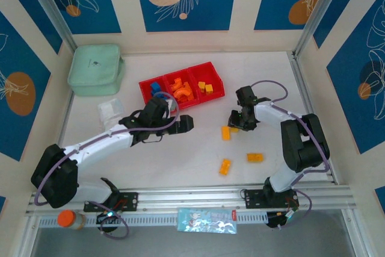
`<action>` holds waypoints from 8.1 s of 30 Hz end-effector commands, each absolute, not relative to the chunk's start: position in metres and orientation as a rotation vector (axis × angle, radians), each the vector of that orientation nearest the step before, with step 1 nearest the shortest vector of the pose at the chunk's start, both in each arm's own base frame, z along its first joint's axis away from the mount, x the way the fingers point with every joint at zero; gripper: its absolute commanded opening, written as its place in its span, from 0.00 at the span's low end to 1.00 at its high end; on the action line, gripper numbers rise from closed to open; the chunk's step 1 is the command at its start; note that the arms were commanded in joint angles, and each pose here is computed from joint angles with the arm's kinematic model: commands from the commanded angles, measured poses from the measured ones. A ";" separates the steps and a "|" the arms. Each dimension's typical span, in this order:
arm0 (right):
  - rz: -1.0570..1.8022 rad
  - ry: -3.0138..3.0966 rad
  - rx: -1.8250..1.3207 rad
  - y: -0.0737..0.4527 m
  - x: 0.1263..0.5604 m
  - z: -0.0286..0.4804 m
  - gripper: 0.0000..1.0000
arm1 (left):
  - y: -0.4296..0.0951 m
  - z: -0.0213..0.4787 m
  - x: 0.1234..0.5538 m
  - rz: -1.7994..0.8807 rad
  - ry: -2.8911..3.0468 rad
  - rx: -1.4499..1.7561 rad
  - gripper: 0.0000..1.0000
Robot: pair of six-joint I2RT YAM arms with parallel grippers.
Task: Sort the legos into containers by color
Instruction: Pick up the lego from the middle-right of the table, then place the lego in the container, then pick up the lego from the center of the table, then place the lego in the container, then pick up the lego from the bottom-center of the table.
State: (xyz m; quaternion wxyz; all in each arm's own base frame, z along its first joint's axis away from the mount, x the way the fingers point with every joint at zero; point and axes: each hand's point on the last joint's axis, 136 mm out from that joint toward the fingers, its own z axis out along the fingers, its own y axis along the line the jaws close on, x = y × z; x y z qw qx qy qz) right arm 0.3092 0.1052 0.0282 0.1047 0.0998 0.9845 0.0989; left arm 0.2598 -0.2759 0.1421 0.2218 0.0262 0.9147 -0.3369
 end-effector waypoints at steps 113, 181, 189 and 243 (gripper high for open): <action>0.018 2.970 -0.007 0.157 0.280 0.018 0.48 | -0.254 0.145 0.260 -0.879 2.482 0.011 0.99; 0.305 2.566 -0.044 0.199 0.431 0.186 0.58 | -0.198 0.192 0.301 -0.879 2.411 -0.054 0.99; 0.307 2.721 0.069 0.162 0.332 0.151 0.66 | -0.219 0.179 0.273 -0.916 2.427 0.005 0.99; 0.228 2.910 -0.057 0.205 0.185 0.081 0.28 | -0.267 0.139 0.222 -0.848 2.506 0.148 0.99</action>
